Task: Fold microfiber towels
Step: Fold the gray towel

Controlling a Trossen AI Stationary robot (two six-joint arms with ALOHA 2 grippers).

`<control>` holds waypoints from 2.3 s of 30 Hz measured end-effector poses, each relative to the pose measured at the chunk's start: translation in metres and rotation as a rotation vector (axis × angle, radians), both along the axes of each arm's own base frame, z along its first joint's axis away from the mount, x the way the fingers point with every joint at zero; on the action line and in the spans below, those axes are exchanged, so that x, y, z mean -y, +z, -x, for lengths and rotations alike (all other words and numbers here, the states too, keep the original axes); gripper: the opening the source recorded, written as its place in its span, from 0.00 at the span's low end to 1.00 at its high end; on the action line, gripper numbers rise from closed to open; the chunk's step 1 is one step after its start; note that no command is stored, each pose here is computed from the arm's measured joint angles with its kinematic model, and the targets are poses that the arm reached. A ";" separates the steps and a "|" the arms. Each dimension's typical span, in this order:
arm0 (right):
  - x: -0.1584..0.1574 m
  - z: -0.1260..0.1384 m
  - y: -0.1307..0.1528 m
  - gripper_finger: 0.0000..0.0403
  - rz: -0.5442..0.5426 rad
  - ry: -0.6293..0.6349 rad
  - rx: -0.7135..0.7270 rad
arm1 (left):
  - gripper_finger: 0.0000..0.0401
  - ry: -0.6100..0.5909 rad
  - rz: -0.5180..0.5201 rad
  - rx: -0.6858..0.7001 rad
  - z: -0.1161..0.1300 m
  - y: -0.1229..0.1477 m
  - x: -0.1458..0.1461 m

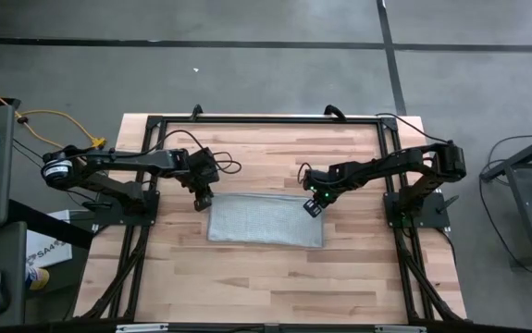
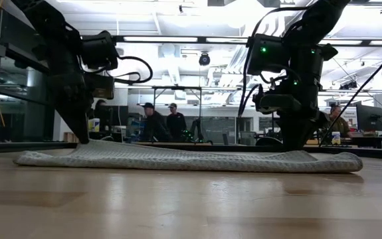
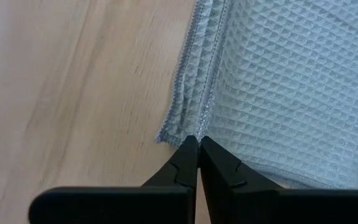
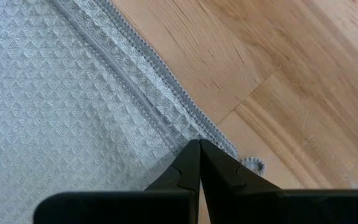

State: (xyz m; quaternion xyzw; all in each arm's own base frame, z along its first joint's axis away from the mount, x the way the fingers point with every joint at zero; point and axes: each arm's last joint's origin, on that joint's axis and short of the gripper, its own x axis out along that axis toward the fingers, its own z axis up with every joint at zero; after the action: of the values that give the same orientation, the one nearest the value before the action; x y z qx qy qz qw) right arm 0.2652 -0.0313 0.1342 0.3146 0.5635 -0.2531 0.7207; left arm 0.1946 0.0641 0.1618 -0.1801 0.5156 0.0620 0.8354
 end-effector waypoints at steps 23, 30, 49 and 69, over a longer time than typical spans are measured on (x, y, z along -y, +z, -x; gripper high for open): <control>0.000 0.000 0.000 0.00 -0.004 0.001 0.000 | 0.01 0.039 -0.074 -0.028 0.001 0.000 -0.002; 0.000 0.000 0.000 0.00 -0.004 0.001 0.000 | 0.13 0.028 -0.115 -0.037 0.001 -0.001 -0.003; 0.001 -0.002 0.000 0.00 0.044 0.002 0.014 | 0.39 0.028 -0.122 -0.028 0.000 0.000 -0.004; 0.000 -0.008 0.002 0.03 0.075 0.065 0.079 | 0.39 0.031 -0.125 -0.032 0.000 0.000 -0.004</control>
State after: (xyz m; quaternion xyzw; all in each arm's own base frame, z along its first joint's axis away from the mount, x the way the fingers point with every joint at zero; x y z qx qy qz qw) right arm 0.2733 -0.0314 0.1359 0.2785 0.5348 -0.2378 0.7615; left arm 0.1942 0.0682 0.1614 -0.1346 0.5213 0.1098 0.8355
